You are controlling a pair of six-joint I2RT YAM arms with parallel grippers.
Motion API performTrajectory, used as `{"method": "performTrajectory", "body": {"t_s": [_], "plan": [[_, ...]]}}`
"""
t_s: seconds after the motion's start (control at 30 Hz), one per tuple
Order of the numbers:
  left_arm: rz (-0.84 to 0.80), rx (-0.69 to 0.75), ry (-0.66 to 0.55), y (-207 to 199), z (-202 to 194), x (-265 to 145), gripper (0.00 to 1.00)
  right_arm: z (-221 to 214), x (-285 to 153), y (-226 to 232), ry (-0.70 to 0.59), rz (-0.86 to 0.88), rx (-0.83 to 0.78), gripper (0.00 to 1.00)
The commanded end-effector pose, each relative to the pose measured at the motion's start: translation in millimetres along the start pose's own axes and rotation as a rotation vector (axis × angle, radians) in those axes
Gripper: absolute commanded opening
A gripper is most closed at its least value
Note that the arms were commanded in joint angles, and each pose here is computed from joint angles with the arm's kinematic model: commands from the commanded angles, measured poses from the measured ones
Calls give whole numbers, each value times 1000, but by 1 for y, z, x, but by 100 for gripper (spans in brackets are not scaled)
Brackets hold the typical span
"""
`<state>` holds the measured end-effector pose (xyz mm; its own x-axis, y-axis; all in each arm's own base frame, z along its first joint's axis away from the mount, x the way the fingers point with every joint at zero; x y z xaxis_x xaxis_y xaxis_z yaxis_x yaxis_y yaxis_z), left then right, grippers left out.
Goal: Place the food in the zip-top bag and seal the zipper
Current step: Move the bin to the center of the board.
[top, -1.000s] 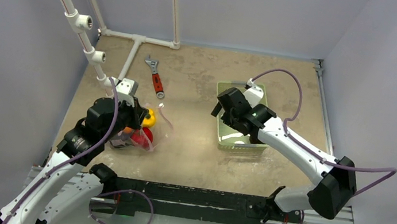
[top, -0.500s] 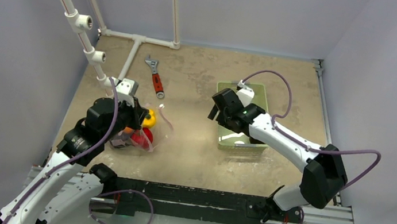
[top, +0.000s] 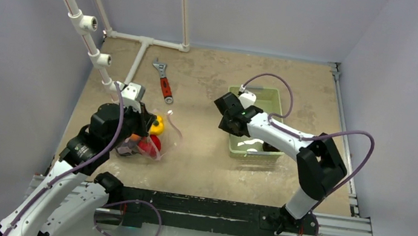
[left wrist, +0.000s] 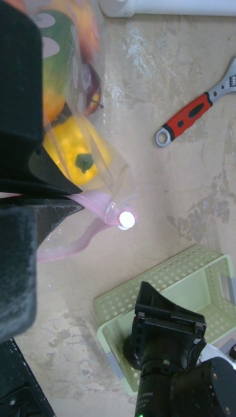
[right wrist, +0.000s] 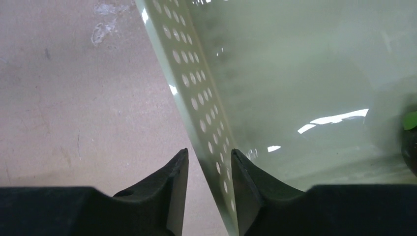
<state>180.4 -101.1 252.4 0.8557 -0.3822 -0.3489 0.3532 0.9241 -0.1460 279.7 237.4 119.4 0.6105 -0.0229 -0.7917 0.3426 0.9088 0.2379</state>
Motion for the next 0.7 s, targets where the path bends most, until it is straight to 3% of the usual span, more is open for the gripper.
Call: {"method": "performTrajectory", "body": {"t_s": [0.0,0.17,0.27,0.67], "plan": [[-5,-5,-47,-1,9,0,0,25,-3,26,-69,65,23,35],[-5,-4,-45,-1,9,0,0,31,7,36,-79,65,9,18],[-5,-4,-43,-1,8,0,0,37,15,43,-82,68,2,0],[-1,-4,-44,-1,8,0,0,69,38,80,-129,85,-34,0]]}}
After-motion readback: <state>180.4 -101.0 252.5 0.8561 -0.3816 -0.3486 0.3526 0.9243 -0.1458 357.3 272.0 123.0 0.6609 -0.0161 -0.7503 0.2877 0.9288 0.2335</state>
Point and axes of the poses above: each gripper's point midway between its finger pads, its own x axis out along the fingers, its own y axis along the line the jaws close on, z = x × y, the point moved 5 cm from there along -x, back along the fingers, and after that the axes turned 7 degrees about x, right-handed, at the moved point
